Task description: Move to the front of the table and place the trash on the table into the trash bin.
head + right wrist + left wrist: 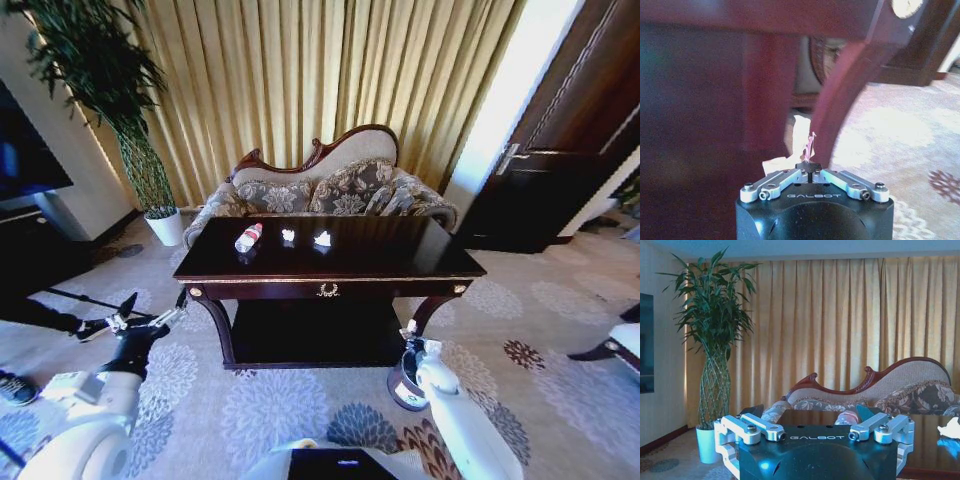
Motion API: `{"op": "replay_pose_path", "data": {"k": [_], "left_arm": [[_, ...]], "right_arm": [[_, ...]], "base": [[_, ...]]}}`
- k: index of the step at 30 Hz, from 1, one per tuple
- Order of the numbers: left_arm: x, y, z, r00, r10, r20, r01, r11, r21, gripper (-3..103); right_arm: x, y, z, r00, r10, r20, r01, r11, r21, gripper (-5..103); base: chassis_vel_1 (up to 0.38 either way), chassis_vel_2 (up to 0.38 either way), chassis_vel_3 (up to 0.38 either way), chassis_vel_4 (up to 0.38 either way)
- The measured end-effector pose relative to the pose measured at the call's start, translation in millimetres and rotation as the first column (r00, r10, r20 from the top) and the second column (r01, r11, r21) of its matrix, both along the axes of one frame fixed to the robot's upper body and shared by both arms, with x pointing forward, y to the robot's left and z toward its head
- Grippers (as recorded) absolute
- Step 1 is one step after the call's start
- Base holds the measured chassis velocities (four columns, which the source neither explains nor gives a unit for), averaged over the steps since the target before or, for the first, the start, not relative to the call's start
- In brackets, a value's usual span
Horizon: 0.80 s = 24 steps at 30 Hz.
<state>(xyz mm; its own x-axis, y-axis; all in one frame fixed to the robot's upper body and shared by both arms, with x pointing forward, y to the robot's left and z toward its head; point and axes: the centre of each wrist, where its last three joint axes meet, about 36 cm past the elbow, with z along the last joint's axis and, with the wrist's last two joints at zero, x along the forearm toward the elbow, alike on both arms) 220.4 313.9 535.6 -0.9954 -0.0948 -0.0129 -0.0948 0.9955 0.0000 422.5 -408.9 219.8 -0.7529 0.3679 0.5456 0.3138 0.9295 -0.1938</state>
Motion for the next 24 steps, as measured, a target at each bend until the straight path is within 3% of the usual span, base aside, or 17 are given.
{"op": "replay_pose_path", "data": {"k": [9,16,20,22,24], "left_arm": [[-0.1,0.7,0.4,1.0,0.002,0.005,-0.002,1.0,-0.003,100],[-0.3,0.7,0.2,1.0,0.001,0.004,-0.001,1.0,-0.004,100],[-0.5,1.5,0.6,1.0,0.002,0.009,-0.002,1.0,-0.001,100],[-0.6,1.9,0.8,1.0,0.003,0.01,-0.003,1.0,-0.001,100],[-1.0,3.5,1.6,1.0,0.008,0.015,-0.008,1.0,-0.008,100]], "right_arm": [[-2.4,-38.8,-22.6,0.99,-0.121,-0.073,0.116,0.991,-0.069,0],[-7.0,-40.9,-21.8,0.99,-0.118,-0.075,0.112,0.99,-0.082,-1],[-7.5,-37.0,-21.8,0.99,-0.118,-0.073,0.111,0.99,-0.09,20],[-7.0,-36.3,-22.0,0.99,-0.123,-0.073,0.116,0.989,-0.093,20],[-5.2,-35.4,-22.2,0.988,-0.138,-0.073,0.13,0.986,-0.099,37]], "base": [[0.0,0.0,0.0,0.0],[0.0,0.0,0.0,0.0],[0.0,0.0,0.0,0.0],[0.0,0.0,0.0,0.0],[0.0,0.0,0.0,0.0]]}}
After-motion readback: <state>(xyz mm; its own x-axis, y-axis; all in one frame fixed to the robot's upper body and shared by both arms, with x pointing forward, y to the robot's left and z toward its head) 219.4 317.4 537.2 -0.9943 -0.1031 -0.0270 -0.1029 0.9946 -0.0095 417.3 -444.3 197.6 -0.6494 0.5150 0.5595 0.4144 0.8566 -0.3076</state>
